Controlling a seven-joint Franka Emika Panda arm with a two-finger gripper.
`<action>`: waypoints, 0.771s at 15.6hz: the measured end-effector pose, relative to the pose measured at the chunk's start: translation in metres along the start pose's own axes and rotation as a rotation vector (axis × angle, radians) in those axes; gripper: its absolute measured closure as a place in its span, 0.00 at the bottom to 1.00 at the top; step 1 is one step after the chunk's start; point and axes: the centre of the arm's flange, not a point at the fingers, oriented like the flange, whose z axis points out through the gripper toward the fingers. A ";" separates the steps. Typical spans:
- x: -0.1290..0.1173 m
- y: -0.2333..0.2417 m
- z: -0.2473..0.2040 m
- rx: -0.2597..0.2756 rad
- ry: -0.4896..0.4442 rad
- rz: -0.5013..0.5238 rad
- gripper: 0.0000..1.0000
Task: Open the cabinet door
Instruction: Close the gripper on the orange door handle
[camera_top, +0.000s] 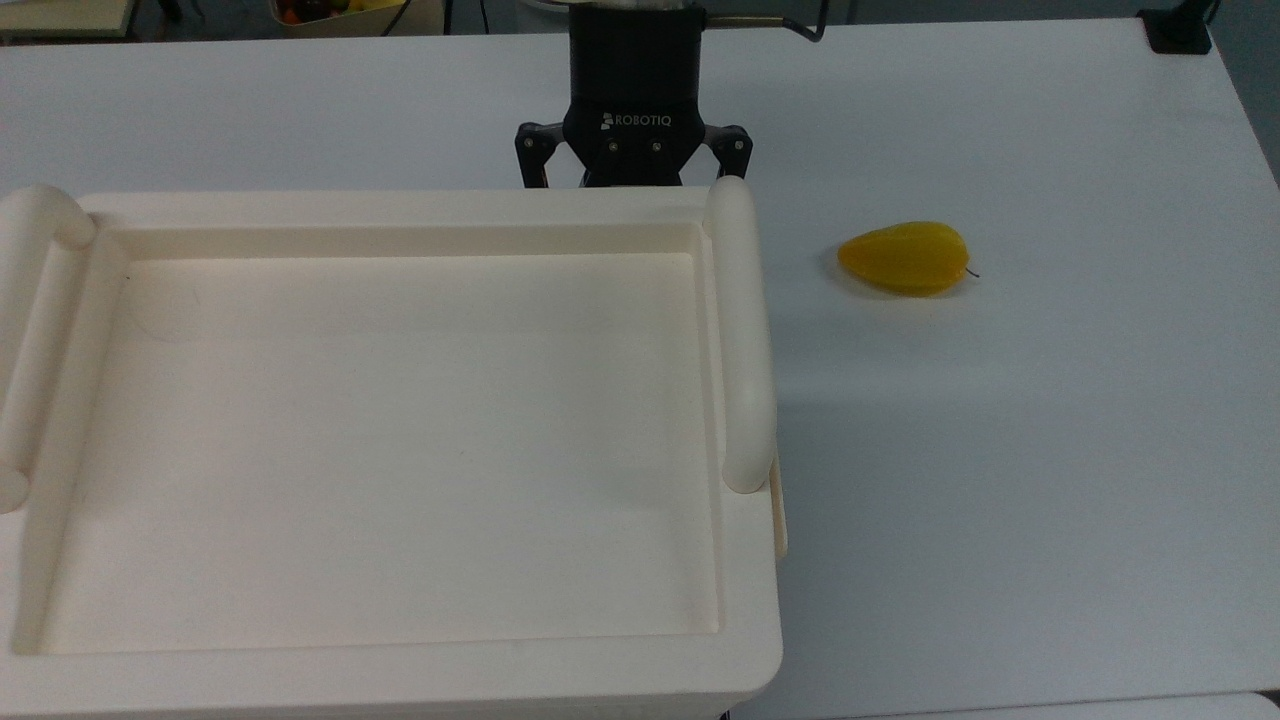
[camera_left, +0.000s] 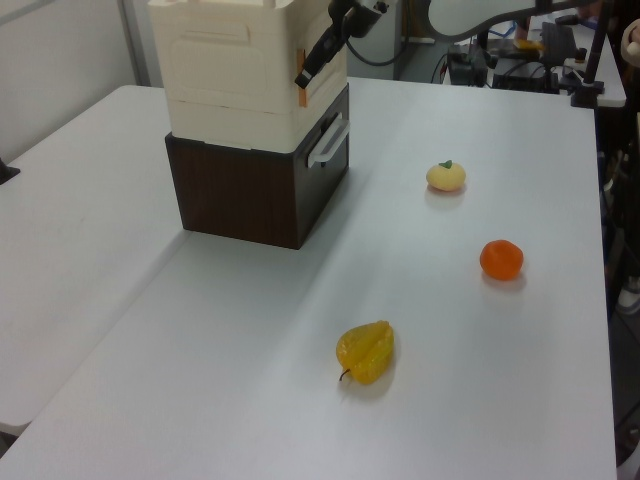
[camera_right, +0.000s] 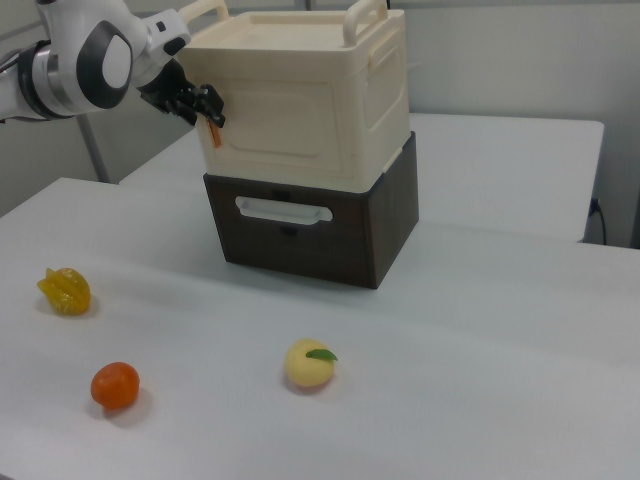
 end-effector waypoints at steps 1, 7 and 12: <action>0.000 -0.002 0.000 0.001 -0.001 -0.003 0.37; 0.000 -0.004 0.001 0.002 -0.001 -0.005 0.63; -0.001 -0.001 0.002 -0.003 -0.002 -0.003 0.80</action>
